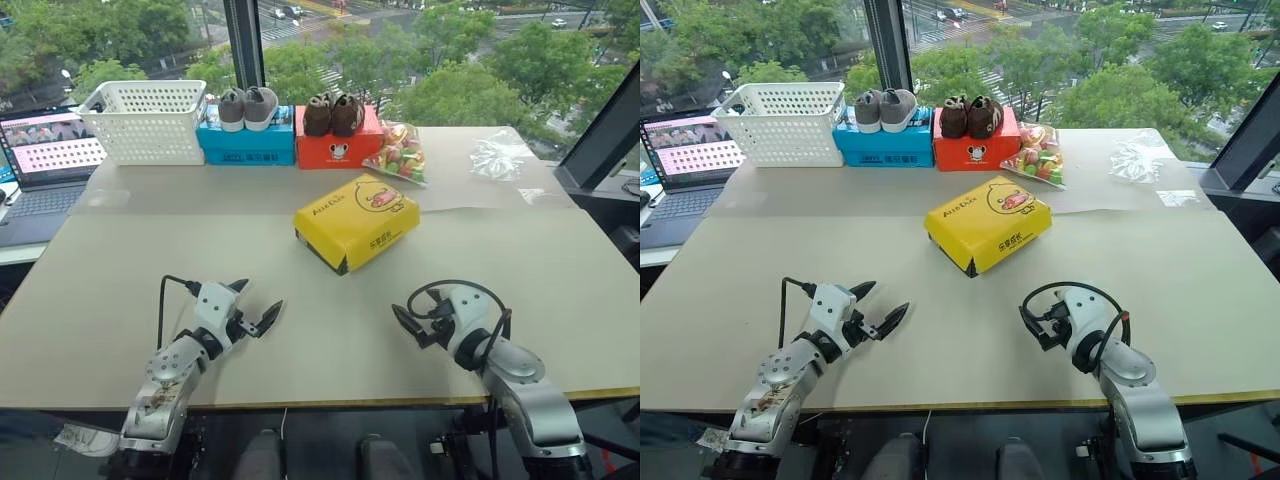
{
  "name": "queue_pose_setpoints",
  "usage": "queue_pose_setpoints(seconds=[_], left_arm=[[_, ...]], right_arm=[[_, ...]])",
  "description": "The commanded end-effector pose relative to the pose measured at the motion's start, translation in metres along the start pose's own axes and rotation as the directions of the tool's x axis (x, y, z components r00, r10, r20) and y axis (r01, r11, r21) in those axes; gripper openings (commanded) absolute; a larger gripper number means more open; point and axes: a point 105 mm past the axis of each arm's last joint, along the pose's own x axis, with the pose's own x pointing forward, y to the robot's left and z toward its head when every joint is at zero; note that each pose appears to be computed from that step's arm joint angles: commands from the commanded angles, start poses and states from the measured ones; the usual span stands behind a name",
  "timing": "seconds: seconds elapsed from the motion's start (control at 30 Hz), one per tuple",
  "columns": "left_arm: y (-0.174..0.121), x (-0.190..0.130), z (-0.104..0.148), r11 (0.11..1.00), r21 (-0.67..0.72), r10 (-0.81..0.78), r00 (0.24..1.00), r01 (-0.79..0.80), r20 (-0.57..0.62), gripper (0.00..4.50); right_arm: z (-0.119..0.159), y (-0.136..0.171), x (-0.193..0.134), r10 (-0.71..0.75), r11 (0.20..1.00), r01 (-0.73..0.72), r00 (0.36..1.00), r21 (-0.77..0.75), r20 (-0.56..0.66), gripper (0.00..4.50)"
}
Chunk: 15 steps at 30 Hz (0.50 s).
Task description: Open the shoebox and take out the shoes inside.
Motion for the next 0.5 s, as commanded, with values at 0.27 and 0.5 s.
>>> queue_pose_setpoints(seconds=[0.27, 0.5], left_arm=[[0.077, 0.019, 0.045, 0.978, -0.005, 0.210, 0.973, -0.210, 0.094, 3.54], [0.106, 0.046, 0.062, 0.953, 0.065, 0.286, 0.951, -0.295, 0.119, 0.98]], right_arm=[[0.066, -0.097, 0.032, -0.328, 0.936, 0.338, 0.938, -0.093, 0.109, 3.98], [0.091, -0.125, 0.062, -0.403, 0.873, 0.427, 0.904, -0.235, 0.146, 1.73]])
